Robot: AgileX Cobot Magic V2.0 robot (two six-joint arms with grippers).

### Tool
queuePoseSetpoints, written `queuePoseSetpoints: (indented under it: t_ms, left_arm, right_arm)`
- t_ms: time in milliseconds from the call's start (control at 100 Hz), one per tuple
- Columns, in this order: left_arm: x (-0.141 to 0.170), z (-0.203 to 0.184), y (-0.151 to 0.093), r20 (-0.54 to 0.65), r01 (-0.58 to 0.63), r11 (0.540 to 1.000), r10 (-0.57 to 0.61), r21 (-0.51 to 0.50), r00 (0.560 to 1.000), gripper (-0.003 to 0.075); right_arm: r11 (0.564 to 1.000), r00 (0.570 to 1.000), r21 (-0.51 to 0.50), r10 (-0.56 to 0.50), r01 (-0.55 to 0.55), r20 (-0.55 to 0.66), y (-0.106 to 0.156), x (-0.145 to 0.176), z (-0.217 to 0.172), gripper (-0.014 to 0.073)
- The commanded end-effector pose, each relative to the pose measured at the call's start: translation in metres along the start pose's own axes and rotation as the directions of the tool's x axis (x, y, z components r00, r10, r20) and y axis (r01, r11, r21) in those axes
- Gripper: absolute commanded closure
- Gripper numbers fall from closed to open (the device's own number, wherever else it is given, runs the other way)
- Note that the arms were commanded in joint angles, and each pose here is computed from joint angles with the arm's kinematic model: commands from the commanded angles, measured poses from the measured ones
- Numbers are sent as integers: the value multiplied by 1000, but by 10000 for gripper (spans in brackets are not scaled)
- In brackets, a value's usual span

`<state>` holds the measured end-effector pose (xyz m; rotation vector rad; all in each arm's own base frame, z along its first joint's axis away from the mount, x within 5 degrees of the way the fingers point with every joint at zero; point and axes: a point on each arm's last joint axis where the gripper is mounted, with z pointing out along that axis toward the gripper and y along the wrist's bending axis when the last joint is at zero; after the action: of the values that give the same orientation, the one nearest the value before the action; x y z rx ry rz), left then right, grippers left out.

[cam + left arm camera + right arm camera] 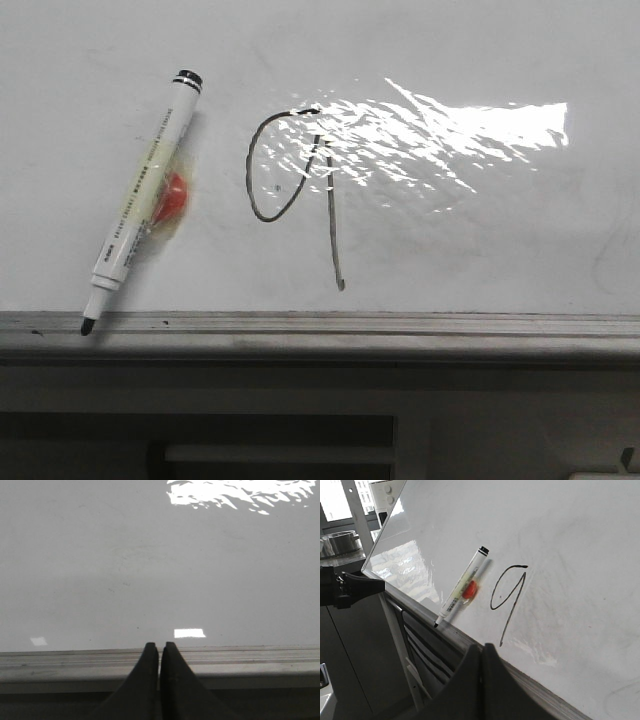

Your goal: Write number 9 on whiteboard

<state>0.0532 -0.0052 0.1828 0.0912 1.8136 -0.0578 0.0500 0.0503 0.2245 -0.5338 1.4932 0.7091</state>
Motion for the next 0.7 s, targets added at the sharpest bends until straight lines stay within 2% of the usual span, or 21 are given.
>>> queuePoseSetpoints:
  t_ms: [0, 160, 270, 310, 370, 570, 690]
  left_arm:
    - [1, 0, 0, 57, 8, 1000, -9, 8, 998, 741]
    - [1, 0, 0, 57, 8, 1000, -9, 8, 998, 741]
    - [1, 0, 0, 57, 8, 1000, -9, 8, 998, 741]
    - [1, 0, 0, 57, 8, 1000, -9, 8, 998, 741]
    - [1, 0, 0, 59, 8, 1000, -9, 7, 998, 741]
    - [1, 0, 0, 59, 8, 1000, -9, 7, 998, 741]
    - [1, 0, 0, 59, 8, 1000, -9, 7, 998, 741]
  right_arm:
    - [1000, 995, 4, -23, 23, 94, 1, -16, 0, 656]
    - [1000, 992, 19, -25, 22, 125, -2, -9, -2, 656]
    - [996, 987, 81, -36, 24, 155, -8, 9, -5, 656]
    - [994, 992, 110, -37, 23, 124, -10, 11, -5, 656]
    - [985, 988, 172, -50, 24, 148, -14, 9, -7, 656]
    - [909, 981, 415, -117, 44, 153, -29, 7, -12, 656]
    - [831, 967, 532, -240, 161, 81, -35, 6, -16, 656]
